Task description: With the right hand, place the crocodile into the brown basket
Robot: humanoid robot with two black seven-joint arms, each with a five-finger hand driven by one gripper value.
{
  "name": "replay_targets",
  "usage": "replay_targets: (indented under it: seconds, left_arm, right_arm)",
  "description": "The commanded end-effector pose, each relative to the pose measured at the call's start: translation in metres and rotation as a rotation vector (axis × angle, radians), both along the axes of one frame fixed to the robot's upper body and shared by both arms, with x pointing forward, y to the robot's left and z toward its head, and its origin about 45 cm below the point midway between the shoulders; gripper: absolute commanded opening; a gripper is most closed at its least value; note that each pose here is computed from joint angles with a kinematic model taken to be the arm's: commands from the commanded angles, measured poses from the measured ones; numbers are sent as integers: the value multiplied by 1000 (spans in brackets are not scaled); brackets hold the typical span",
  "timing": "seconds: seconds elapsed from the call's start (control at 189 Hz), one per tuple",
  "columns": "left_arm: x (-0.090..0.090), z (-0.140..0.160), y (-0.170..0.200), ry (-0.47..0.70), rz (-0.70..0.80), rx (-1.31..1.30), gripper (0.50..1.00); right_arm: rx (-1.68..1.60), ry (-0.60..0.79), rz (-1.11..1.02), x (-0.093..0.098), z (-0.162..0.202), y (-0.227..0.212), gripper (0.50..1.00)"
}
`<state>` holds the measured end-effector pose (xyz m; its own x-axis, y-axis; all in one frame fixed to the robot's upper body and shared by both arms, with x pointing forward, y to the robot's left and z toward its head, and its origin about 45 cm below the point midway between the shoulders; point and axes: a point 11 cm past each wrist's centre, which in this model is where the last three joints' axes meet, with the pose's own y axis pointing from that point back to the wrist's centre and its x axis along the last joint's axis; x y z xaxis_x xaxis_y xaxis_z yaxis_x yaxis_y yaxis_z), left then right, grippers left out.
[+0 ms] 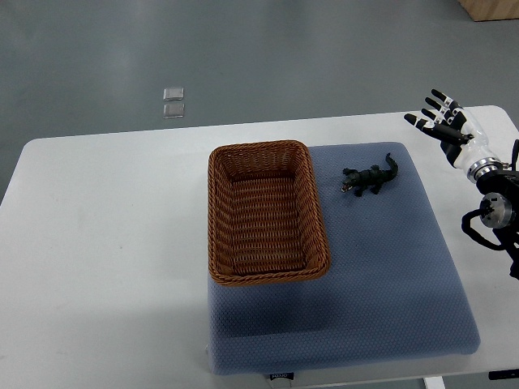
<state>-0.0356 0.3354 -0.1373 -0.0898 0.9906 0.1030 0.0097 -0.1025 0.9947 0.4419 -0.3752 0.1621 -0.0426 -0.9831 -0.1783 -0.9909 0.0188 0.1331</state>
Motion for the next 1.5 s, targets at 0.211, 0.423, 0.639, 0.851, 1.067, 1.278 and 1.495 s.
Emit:
replay_targets:
  seconds: [0.211, 0.423, 0.639, 0.851, 1.067, 1.278, 1.495]
  left_arm:
    - [0, 0, 0, 0, -1, 0, 1000]
    - [0, 0, 0, 0, -2, 0, 1000]
    - [0, 0, 0, 0, -1, 0, 1000]
    - [0, 0, 0, 0, -1, 0, 1000]
    - [0, 0, -1, 0, -2, -2, 1000]
    - [0, 0, 0, 0, -1, 0, 1000]
    - [0, 0, 0, 0, -1, 0, 1000]
  right_arm:
    - [1, -9, 5, 2, 4, 1, 930]
    - [0, -10, 5, 2, 4, 0, 930]
    - [1, -11, 7, 3, 4, 1, 930]
    - [1, -16, 10, 2, 6, 0, 930]
    - [0, -14, 12, 2, 5, 0, 930]
    - [11, -25, 64, 1, 9, -2, 930]
    - [2, -39, 59, 3, 17, -9, 930]
